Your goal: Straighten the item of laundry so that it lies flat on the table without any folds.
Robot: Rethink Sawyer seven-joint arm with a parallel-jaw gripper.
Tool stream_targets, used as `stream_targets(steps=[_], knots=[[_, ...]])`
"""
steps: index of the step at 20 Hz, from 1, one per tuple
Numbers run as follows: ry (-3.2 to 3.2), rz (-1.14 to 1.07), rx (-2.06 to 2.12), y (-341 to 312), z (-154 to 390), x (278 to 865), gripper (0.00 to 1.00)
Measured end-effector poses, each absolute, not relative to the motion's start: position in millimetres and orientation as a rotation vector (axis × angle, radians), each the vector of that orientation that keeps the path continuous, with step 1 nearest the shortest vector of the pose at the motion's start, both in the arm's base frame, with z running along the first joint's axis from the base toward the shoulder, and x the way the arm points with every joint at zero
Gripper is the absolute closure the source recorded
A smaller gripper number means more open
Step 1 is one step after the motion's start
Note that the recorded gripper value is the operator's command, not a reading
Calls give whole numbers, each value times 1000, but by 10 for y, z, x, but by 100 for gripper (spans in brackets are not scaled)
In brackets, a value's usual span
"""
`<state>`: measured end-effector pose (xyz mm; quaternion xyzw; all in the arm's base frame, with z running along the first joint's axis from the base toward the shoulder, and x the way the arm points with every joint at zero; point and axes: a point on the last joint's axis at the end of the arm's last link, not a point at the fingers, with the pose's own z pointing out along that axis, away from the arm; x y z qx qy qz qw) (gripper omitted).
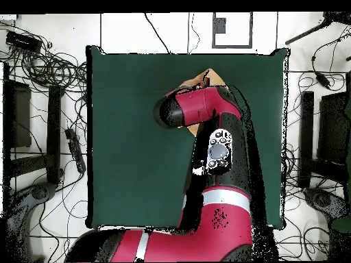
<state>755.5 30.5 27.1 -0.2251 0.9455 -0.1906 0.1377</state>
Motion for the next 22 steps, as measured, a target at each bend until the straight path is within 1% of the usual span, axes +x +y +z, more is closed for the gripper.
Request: stream_targets(steps=[17,22], knots=[[2736,-639,-658,9,321,7503,0],[2732,-643,-665,-27,251,7490,0]])
